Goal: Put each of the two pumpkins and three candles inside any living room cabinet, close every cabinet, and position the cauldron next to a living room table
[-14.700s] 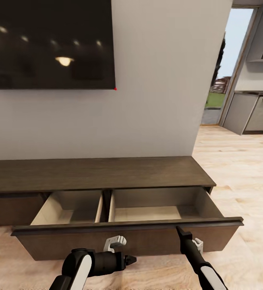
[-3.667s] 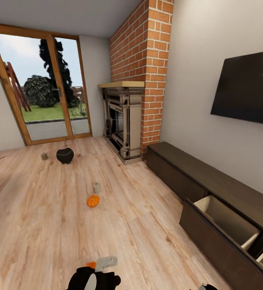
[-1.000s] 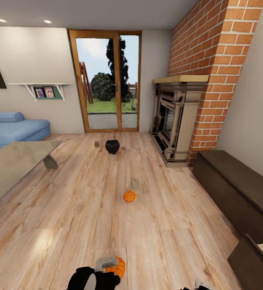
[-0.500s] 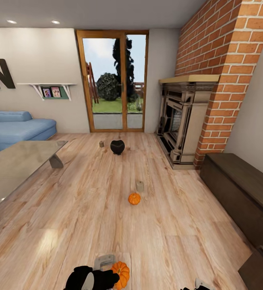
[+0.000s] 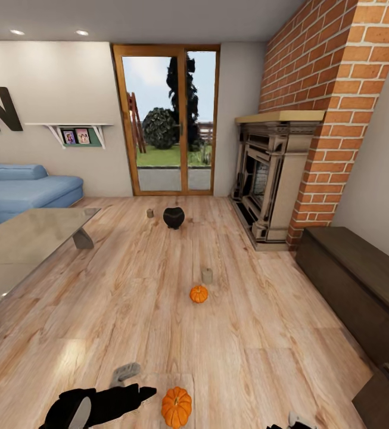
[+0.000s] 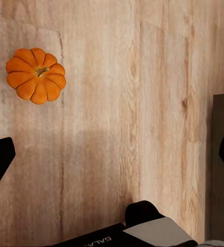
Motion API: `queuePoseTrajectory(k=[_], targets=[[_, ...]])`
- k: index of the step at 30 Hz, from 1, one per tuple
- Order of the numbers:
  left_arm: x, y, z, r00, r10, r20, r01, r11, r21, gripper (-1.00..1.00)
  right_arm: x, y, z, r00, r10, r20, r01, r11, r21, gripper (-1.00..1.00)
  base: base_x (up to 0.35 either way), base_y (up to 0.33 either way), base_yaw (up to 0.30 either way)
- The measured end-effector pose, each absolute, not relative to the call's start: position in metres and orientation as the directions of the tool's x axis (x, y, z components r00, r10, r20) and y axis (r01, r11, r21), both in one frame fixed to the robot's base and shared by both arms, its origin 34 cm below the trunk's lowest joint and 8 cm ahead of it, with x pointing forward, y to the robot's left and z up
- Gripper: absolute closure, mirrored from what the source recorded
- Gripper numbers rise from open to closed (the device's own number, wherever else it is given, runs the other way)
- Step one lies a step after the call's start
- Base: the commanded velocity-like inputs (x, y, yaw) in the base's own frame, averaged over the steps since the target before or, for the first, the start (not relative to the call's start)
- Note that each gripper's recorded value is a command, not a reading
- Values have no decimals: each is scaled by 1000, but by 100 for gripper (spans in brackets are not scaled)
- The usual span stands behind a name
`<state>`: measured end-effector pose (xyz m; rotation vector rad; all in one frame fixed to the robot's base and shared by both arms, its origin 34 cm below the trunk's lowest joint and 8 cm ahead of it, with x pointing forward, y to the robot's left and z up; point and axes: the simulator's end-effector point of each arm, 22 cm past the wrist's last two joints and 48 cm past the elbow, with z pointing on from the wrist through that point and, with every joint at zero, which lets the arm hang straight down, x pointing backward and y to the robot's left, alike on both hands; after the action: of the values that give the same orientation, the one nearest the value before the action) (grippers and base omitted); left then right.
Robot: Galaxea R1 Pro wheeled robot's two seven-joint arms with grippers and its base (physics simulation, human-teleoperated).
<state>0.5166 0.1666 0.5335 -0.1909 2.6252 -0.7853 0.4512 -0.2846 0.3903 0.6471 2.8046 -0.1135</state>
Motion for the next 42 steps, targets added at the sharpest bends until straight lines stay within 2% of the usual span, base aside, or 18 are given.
queuePoseTrajectory(k=[42], targets=[[514, 166, 493, -905, -243, -349, -7, 829, -559, -100, 456, -280, 349, -862, 416, -290, 433, 901, 5, -100, 0, 0, 0]])
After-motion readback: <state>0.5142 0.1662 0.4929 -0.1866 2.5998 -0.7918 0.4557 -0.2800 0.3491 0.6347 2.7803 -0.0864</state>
